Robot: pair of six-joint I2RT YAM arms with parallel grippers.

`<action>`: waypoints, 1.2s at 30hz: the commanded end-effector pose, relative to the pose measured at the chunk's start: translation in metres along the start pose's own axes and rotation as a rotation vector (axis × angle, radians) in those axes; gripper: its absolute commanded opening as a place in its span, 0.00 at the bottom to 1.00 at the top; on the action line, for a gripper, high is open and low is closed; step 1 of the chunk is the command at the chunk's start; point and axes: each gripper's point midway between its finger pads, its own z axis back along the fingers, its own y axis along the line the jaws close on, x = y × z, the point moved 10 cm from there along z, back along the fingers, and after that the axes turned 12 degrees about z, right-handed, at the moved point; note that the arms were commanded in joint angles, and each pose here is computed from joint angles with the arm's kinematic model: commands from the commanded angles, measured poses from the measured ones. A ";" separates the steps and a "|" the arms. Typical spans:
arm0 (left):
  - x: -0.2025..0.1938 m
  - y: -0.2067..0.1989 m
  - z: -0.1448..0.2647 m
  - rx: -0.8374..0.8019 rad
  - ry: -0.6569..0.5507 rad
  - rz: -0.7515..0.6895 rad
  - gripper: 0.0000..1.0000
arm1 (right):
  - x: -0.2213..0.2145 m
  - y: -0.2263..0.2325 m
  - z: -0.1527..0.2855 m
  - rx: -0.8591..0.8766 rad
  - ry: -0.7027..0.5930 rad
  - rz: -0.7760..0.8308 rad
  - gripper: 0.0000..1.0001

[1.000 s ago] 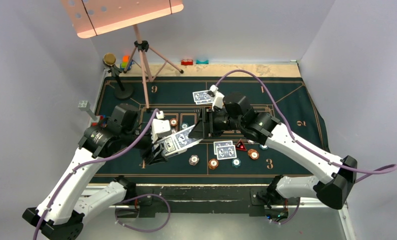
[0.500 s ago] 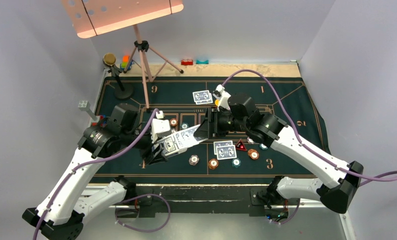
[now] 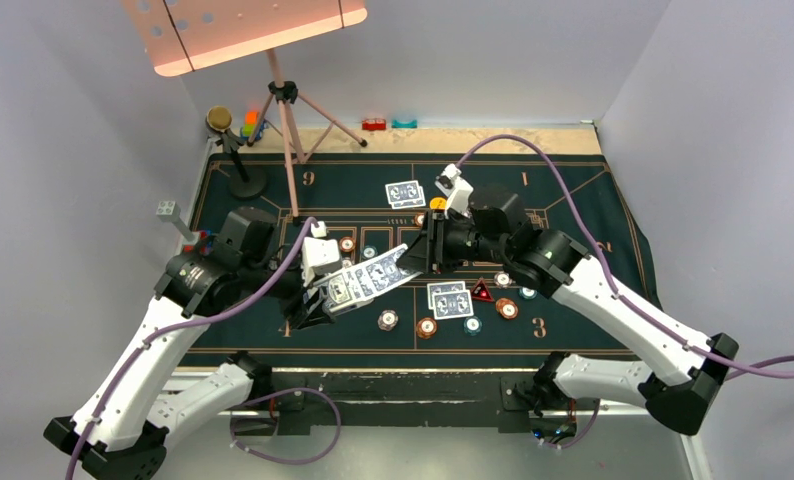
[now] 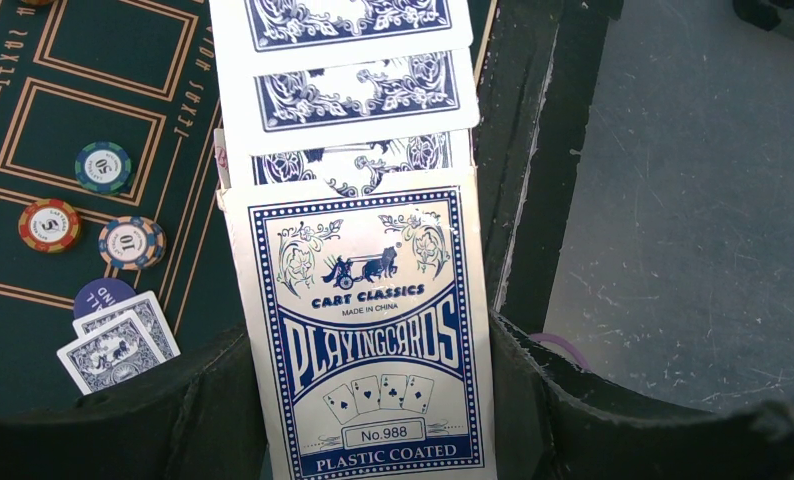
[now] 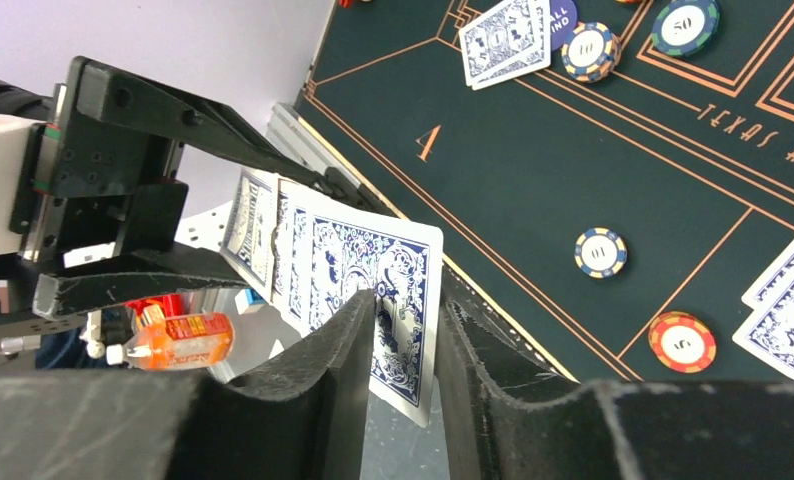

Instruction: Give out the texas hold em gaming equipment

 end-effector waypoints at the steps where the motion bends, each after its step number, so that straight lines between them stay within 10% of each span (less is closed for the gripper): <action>1: 0.014 -0.008 0.008 -0.024 -0.078 -0.043 0.00 | 0.015 0.012 0.015 0.031 -0.072 0.021 0.32; 36: 0.014 -0.007 0.007 -0.027 -0.075 -0.033 0.00 | 0.033 0.028 0.021 0.177 -0.093 0.019 0.00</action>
